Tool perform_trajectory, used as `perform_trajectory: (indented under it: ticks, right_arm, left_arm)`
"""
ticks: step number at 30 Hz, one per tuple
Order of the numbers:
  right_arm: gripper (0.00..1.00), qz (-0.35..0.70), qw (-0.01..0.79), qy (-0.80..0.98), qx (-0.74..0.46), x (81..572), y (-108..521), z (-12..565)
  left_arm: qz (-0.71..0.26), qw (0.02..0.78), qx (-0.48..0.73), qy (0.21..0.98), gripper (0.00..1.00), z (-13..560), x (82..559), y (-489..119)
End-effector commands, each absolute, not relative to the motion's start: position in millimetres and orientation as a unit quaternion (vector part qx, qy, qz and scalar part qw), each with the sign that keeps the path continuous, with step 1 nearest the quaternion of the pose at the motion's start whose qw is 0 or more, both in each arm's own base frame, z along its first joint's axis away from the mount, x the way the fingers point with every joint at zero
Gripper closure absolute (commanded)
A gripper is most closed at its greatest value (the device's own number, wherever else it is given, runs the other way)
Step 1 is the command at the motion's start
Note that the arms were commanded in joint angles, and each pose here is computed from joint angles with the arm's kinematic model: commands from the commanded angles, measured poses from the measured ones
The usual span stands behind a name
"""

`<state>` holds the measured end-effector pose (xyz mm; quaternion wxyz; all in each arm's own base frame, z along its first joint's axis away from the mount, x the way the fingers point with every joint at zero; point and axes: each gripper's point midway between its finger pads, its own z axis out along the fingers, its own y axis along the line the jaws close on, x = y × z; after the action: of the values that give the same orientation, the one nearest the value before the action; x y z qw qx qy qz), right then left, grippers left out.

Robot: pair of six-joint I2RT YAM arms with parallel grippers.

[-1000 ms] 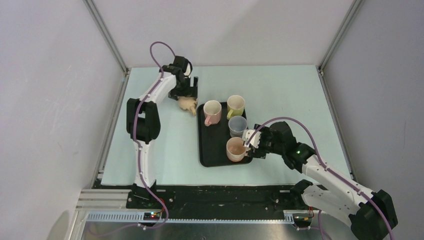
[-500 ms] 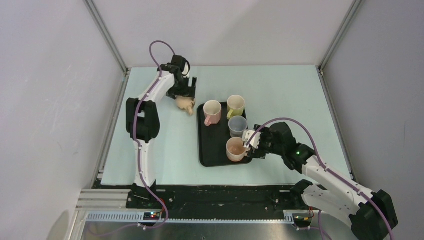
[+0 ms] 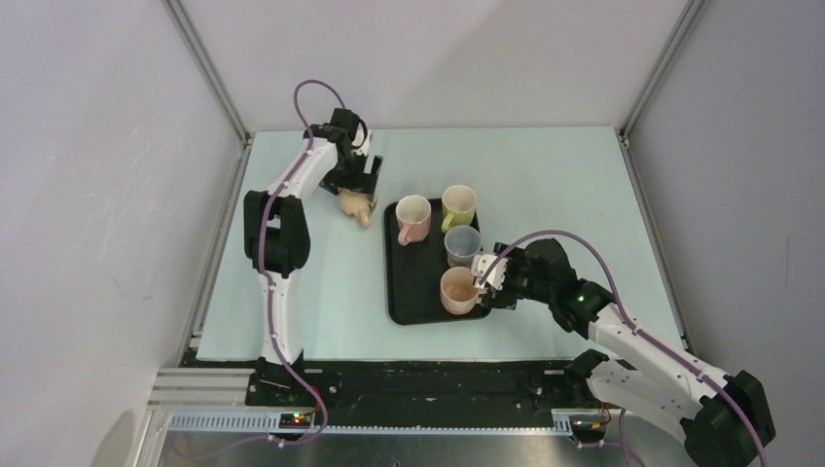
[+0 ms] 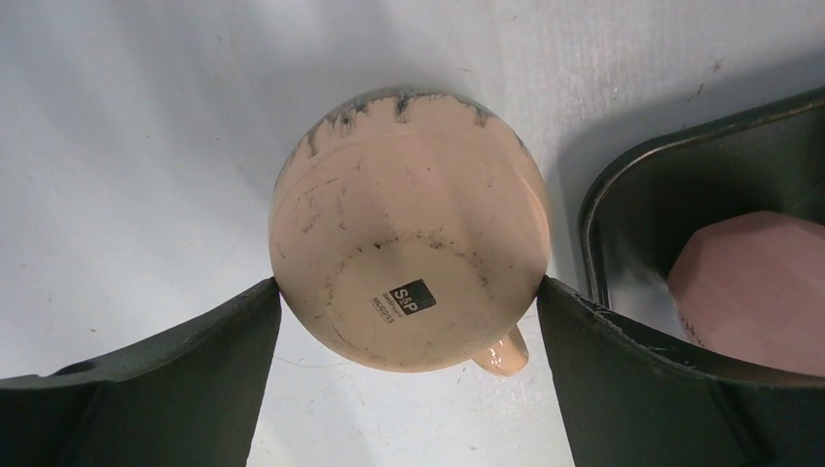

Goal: Turn the mug right side up

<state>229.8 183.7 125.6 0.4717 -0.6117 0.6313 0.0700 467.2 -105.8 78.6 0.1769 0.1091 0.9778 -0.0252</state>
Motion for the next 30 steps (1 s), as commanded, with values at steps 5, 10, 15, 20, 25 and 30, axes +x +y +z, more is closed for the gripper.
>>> perform_trajectory:
  ticks: [5, 10, 15, 20, 25, 30]
  right_arm:
    - [0.19, 0.069, 0.496, 0.623, -0.601, 233.1, 187.6, 136.9]
    - [0.19, 0.070, 0.497, 0.622, -0.601, 233.1, 187.9, 137.3]
    - [0.19, 0.074, 0.494, 0.622, -0.603, 231.8, 189.1, 135.3]
    - [0.19, 0.071, 0.494, 0.621, -0.605, 232.0, 189.2, 133.9]
    - [0.19, 0.069, 0.495, 0.620, -0.605, 232.4, 189.1, 133.8]
    - [0.19, 0.068, 0.494, 0.621, -0.605, 232.7, 189.0, 133.0]
  left_arm:
    - [0.002, 0.031, 0.134, 0.990, 0.00, 35.7, 412.3, -82.1]
    - [-0.037, 0.039, 0.144, 0.988, 0.19, 38.8, 416.0, -93.4]
    - [-0.075, 0.053, 0.151, 0.984, 0.38, 49.1, 420.4, -106.1]
    - [-0.106, 0.095, 0.159, 0.977, 0.43, 78.6, 429.1, -115.4]
    - [-0.130, 0.130, 0.168, 0.968, 0.47, 101.5, 433.2, -120.5]
    - [-0.119, 0.135, 0.168, 0.969, 0.12, 104.7, 428.9, -115.7]
